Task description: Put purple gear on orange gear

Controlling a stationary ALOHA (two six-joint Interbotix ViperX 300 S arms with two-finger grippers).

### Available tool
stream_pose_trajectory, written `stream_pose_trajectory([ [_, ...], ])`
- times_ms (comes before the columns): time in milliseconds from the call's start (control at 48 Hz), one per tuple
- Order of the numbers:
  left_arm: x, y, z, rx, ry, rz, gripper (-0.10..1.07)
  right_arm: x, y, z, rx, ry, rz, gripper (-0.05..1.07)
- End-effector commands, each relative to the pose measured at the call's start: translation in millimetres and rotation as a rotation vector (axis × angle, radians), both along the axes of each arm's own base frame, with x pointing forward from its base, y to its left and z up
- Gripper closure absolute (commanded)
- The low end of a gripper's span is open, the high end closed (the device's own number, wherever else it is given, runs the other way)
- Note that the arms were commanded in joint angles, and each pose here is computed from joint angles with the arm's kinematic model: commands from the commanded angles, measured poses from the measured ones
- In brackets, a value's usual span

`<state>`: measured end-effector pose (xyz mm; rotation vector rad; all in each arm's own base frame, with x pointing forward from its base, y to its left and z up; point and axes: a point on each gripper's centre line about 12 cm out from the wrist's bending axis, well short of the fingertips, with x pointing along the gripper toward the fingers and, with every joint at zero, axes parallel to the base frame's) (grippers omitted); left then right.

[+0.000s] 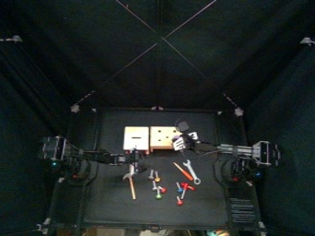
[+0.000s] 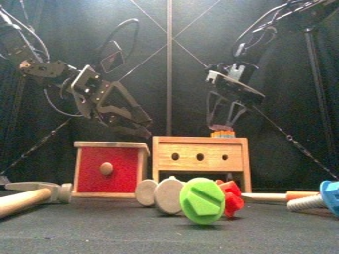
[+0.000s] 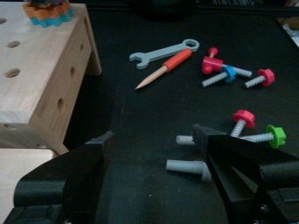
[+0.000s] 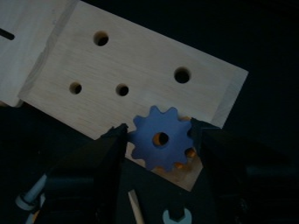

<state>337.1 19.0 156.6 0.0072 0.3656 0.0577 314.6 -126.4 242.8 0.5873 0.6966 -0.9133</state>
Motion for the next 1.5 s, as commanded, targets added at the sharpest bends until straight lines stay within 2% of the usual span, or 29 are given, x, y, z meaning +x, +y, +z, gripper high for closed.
stream_pose_trajectory([
  [0,3.2,1.7,6.8,0.003,-0.024,0.004,-0.05,0.5,-3.1,10.5,-0.015,-0.028,-0.002,0.18],
  [667,2.6,1.1,7.9,0.004,-0.027,0.001,-0.05,-3.3,-2.9,2.6,0.0,-0.011,-0.01,0.15],
  [1479,2.5,1.6,8.5,0.004,-0.029,0.003,-0.05,-3.2,-3.8,1.6,-0.004,-0.022,-0.001,0.13],
])
